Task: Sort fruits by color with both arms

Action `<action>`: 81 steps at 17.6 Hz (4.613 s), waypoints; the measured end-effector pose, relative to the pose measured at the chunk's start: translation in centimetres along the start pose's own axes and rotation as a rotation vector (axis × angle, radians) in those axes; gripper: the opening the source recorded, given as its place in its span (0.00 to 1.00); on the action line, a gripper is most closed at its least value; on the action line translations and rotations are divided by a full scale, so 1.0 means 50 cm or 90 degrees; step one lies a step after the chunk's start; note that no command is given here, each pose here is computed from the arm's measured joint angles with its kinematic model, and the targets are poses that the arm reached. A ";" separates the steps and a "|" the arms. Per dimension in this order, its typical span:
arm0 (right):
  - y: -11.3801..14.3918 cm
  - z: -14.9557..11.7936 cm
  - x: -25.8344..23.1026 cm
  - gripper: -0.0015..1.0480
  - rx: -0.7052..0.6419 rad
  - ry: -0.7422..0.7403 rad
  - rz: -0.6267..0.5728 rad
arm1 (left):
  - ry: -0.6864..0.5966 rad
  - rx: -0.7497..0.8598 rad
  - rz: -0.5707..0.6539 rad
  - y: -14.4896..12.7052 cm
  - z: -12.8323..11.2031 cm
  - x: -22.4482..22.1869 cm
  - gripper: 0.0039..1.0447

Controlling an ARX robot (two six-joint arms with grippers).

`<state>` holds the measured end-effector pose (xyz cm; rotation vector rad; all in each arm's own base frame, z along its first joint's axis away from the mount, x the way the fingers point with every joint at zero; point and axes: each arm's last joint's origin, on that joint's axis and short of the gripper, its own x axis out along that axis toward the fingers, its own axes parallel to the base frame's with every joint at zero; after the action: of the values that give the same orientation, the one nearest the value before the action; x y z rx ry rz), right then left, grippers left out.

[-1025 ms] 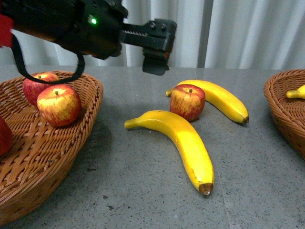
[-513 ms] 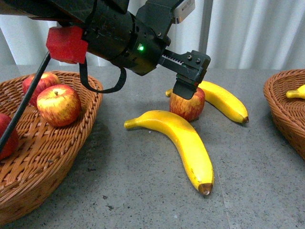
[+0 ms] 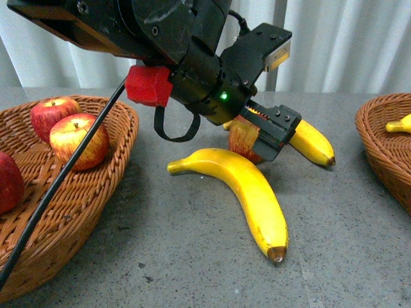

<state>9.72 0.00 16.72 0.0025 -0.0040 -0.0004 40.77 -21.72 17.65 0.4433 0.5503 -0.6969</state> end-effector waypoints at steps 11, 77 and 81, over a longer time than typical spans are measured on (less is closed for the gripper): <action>0.000 0.000 0.000 0.94 0.000 0.000 0.000 | -0.002 -0.018 -0.014 0.017 -0.017 0.034 0.67; 0.000 0.000 0.000 0.94 0.000 0.000 0.000 | -0.353 -0.291 0.440 -0.102 -0.424 -0.570 0.01; 0.000 0.000 0.000 0.94 0.000 0.000 0.000 | -0.361 -0.288 0.442 -0.110 -0.434 -0.568 0.01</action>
<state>9.72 0.00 16.72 0.0025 -0.0044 -0.0004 11.83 -0.02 17.10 -0.0139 -0.0120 -0.0016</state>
